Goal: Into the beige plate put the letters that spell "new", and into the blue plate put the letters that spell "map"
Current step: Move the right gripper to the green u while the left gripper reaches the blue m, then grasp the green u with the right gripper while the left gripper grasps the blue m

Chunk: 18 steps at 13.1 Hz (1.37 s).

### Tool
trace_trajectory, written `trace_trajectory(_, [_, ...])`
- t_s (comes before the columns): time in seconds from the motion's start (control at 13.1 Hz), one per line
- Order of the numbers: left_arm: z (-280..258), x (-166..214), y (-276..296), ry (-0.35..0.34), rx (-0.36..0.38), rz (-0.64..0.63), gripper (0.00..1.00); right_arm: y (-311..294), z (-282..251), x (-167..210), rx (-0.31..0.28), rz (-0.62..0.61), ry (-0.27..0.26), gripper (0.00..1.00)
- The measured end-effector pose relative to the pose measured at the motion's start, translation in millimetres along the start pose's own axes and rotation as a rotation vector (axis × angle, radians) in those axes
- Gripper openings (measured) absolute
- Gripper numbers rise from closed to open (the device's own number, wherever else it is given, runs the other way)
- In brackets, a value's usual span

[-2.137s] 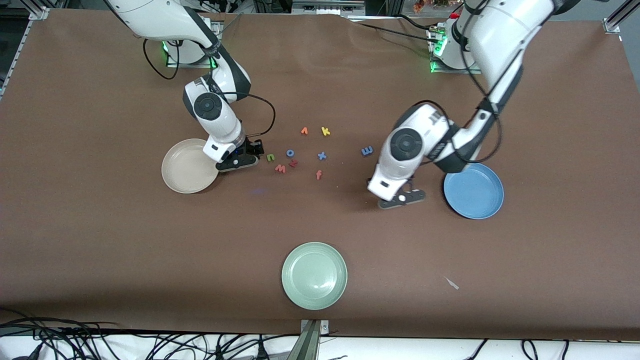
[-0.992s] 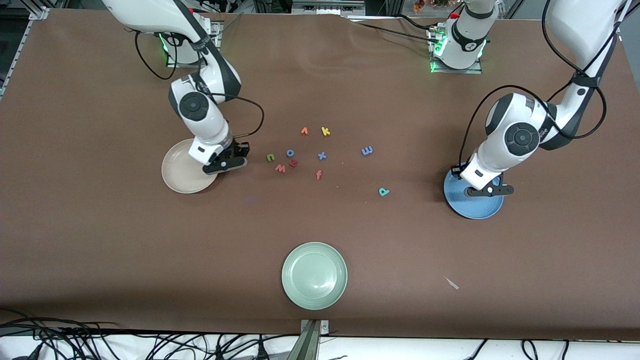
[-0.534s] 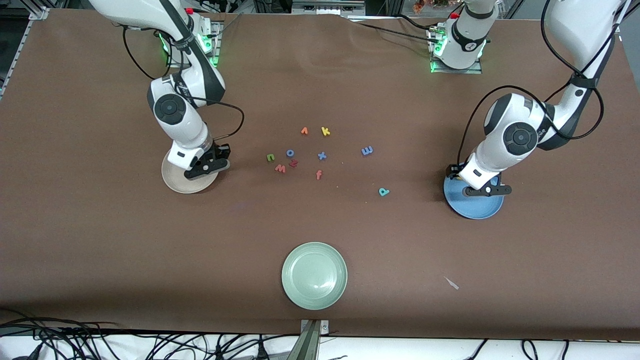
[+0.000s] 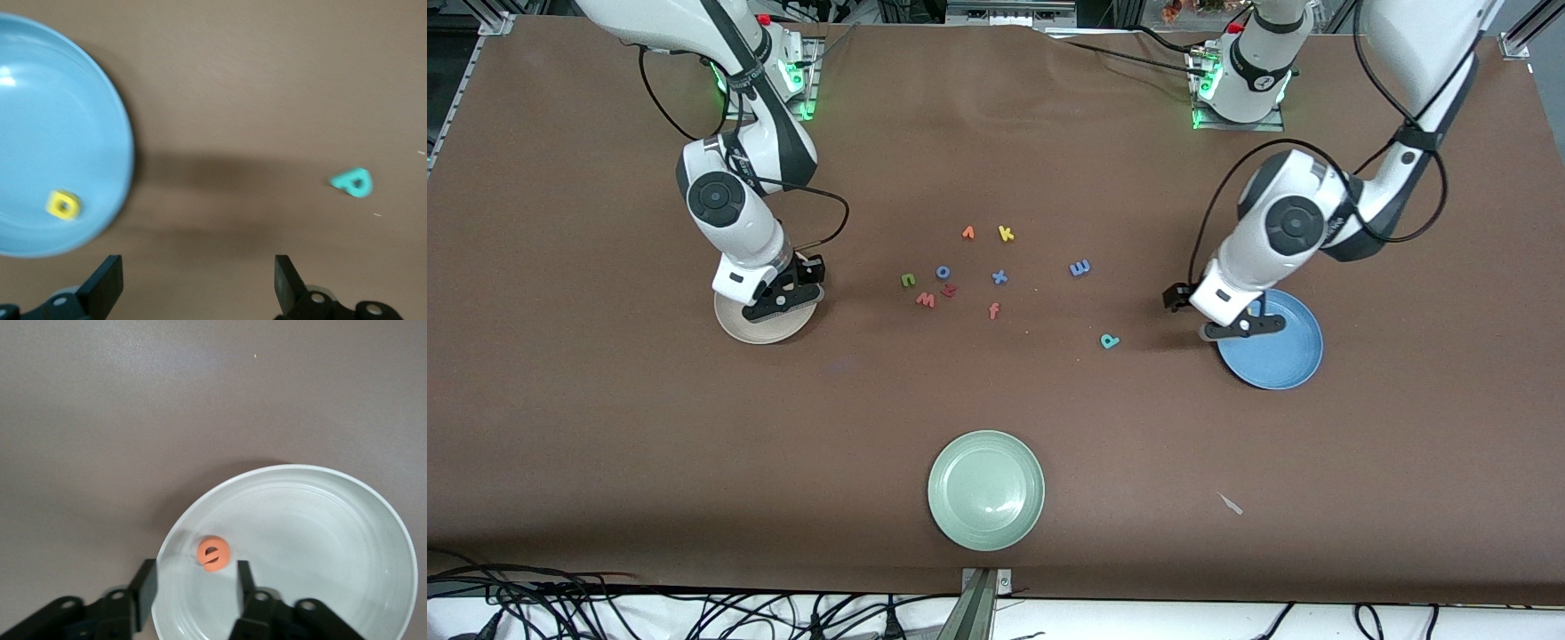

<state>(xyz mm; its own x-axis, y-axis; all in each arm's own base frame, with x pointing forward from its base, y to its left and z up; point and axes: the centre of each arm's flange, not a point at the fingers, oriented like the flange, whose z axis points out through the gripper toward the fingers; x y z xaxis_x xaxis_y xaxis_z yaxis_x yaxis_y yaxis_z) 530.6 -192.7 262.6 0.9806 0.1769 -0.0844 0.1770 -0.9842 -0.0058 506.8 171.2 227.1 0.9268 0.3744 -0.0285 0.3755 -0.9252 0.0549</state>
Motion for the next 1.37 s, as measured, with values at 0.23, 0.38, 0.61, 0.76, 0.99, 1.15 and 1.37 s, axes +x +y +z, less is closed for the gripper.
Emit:
trace_trajectory(0.23, [6.2, -29.6, 54.4, 0.022, -0.038, -0.080, 1.00, -4.0, -0.3, 0.3, 0.002, 0.075, 0.001, 0.72])
trace_trajectory(0.38, [16.8, -51.0, 84.7, 0.012, -0.057, -0.128, 1.00, -35.2, -2.4, 1.1, 0.018, 0.156, 0.003, 0.72])
trace_trajectory(0.61, [34.5, -77.7, 118.6, -0.010, -0.088, -0.184, 1.00, -106.8, -6.5, -3.2, 0.052, 0.281, 0.000, 0.72])
trace_trajectory(0.76, [44.1, -90.3, 130.6, -0.028, -0.088, -0.196, 1.00, -141.2, -8.1, -3.7, 0.075, 0.346, 0.004, 0.72])
trace_trajectory(0.99, [64.6, -107.5, 142.0, -0.026, -0.052, -0.192, 1.00, -171.4, 3.1, -2.2, 0.099, 0.356, 0.030, 0.72])
trace_trajectory(1.15, [83.2, -114.2, 144.1, -0.014, -0.025, -0.194, 1.00, -180.0, 17.6, -4.9, 0.079, 0.340, 0.035, 0.72])
trace_trajectory(1.37, [100.8, -118.9, 144.9, -0.021, -0.015, -0.210, 0.95, -185.6, 33.8, -6.9, 0.060, 0.322, 0.054, 0.71])
